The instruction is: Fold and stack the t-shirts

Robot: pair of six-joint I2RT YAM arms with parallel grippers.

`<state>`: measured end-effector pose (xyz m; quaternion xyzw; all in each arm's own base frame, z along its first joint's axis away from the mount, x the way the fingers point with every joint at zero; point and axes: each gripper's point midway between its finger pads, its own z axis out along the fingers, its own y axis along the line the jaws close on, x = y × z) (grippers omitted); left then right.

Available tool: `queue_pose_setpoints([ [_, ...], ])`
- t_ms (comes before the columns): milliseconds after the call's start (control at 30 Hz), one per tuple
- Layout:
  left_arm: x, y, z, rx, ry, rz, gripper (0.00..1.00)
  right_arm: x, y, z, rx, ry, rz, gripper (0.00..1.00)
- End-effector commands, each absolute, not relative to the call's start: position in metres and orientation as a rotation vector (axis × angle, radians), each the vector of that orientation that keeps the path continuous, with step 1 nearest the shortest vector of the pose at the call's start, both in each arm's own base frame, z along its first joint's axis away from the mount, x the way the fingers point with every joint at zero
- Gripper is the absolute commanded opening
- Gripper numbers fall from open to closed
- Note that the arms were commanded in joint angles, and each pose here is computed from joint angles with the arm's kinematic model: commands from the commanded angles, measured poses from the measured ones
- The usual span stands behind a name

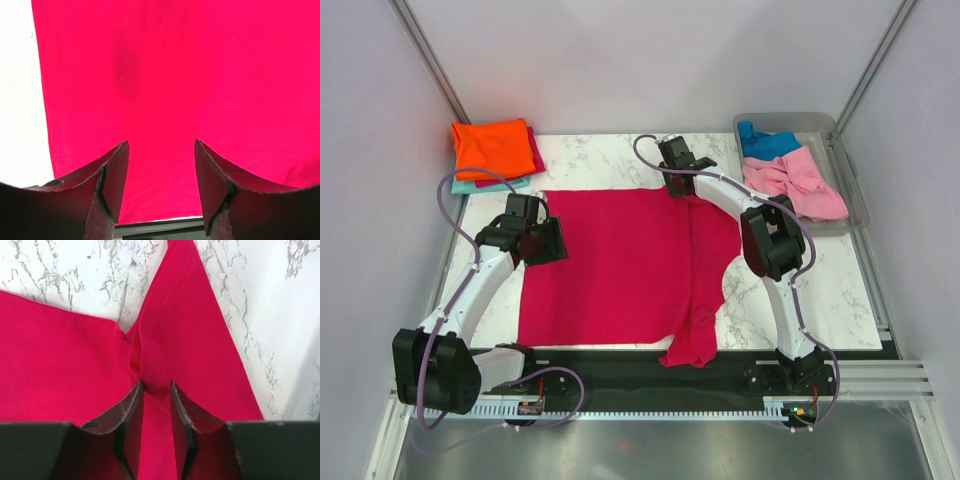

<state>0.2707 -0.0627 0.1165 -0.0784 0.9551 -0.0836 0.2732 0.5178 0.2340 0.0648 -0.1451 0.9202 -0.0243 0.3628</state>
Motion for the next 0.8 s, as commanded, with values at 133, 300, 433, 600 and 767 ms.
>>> queue_pose_setpoints([
  [133, 0.280, -0.067, 0.129, -0.171, 2.521, -0.250, 0.62, 0.522, 0.243, 0.080, -0.345, 2.338, 0.029, 0.19],
  [300, 0.279, -0.067, 0.129, -0.171, 2.522, -0.252, 0.62, 0.531, 0.235, 0.085, -0.338, 2.311, 0.002, 0.00],
  [433, 0.279, -0.068, 0.130, -0.169, 2.520, -0.258, 0.62, 0.562, 0.203, 0.120, -0.333, 2.187, -0.261, 0.00],
  [600, 0.279, -0.070, 0.128, -0.163, 2.527, -0.265, 0.62, 0.619, 0.158, 0.162, -0.218, 2.029, -0.468, 0.00],
  [767, 0.279, -0.071, 0.125, -0.162, 2.539, -0.270, 0.62, 0.665, 0.134, 0.161, -0.123, 1.926, -0.502, 0.28],
])
